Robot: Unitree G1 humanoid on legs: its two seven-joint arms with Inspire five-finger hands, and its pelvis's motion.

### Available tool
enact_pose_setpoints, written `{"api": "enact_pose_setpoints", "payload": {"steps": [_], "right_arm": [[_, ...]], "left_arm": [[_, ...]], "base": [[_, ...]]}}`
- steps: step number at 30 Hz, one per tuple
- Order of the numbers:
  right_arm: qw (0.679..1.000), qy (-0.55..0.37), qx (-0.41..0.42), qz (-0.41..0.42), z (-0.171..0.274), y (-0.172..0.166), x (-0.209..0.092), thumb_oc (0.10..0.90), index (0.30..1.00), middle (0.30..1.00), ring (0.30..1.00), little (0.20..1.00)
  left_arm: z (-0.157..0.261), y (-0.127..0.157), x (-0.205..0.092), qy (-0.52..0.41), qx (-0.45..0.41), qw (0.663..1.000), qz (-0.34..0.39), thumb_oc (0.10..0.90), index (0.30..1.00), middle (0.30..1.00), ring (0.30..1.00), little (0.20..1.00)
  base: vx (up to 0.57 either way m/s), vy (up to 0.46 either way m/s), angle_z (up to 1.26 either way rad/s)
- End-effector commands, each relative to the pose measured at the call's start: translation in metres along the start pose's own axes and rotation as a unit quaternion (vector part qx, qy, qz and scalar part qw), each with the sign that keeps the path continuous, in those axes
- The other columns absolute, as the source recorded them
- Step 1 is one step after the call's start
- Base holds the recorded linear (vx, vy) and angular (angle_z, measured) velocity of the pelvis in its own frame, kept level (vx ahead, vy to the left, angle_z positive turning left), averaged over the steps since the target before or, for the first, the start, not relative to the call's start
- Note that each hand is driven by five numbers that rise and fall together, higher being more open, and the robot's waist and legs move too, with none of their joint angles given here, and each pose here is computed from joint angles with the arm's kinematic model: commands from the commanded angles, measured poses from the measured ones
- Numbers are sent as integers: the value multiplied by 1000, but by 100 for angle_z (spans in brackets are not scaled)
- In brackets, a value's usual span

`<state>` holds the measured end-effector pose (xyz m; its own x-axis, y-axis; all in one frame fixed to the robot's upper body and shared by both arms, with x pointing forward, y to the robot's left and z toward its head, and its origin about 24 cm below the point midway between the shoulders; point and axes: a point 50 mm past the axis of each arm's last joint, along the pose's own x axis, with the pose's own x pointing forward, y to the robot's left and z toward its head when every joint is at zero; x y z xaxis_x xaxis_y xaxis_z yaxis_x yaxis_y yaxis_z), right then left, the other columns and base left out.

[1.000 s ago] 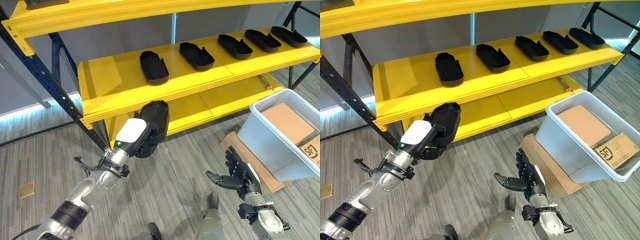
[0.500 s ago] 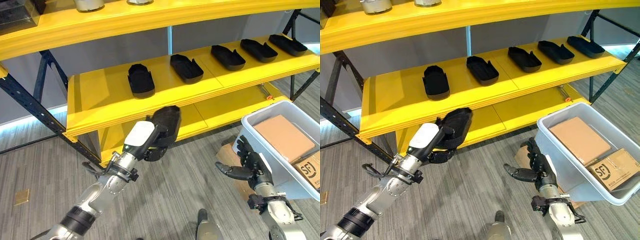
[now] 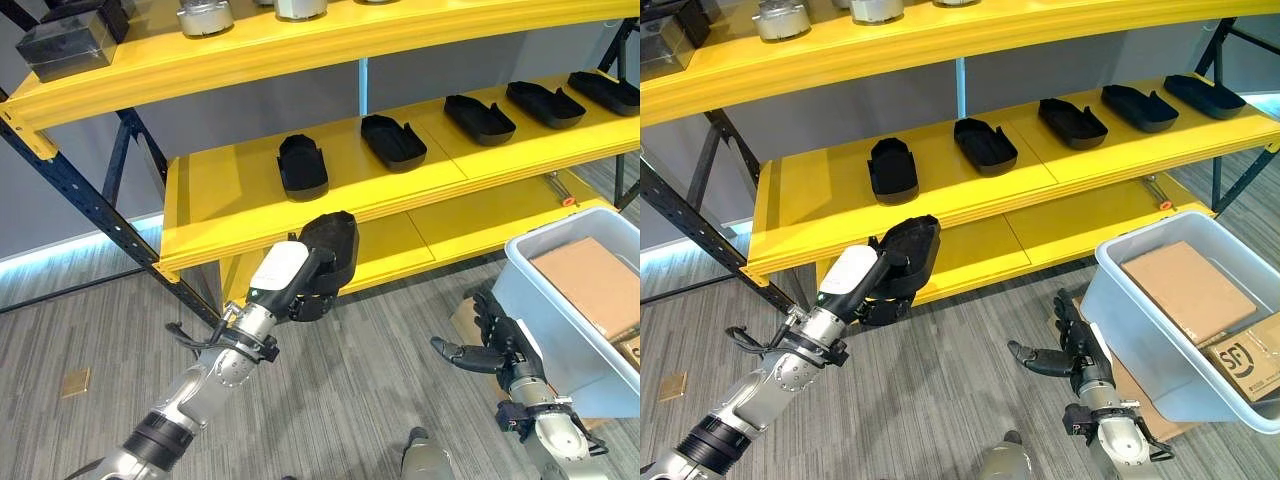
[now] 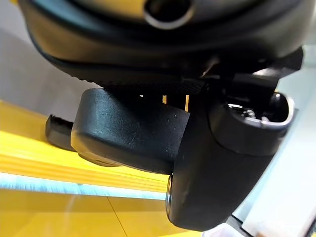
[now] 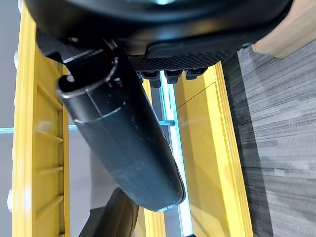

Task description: Move parts from the plastic box to the shelf.

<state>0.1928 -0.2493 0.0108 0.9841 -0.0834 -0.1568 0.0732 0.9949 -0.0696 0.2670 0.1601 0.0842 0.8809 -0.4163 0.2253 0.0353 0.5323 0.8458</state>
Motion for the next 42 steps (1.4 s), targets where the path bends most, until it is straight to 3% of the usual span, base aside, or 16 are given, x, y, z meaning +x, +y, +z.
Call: {"api": "enact_pose_setpoints", "payload": {"steps": [1, 13, 42], "right_arm": [[990, -135, -27, 6, 54, -7, 13, 900, 1000, 1000, 1000, 1000], [992, -123, -12, -11, 46, -9, 5, 900, 1000, 1000, 1000, 1000], [992, -129, 5, 4, 47, 5, 8, 900, 1000, 1000, 1000, 1000]], "left_arm": [[34, 58, 22, -105, -1, 986, 130, 400, 300, 300, 300, 300], [38, 53, 32, -108, -37, 983, 142, 400, 300, 300, 300, 300], [39, 60, 35, -122, -6, 983, 140, 400, 300, 300, 300, 300]], "base": [[0, -320, -26], [159, 79, 8], [145, 66, -11]]}}
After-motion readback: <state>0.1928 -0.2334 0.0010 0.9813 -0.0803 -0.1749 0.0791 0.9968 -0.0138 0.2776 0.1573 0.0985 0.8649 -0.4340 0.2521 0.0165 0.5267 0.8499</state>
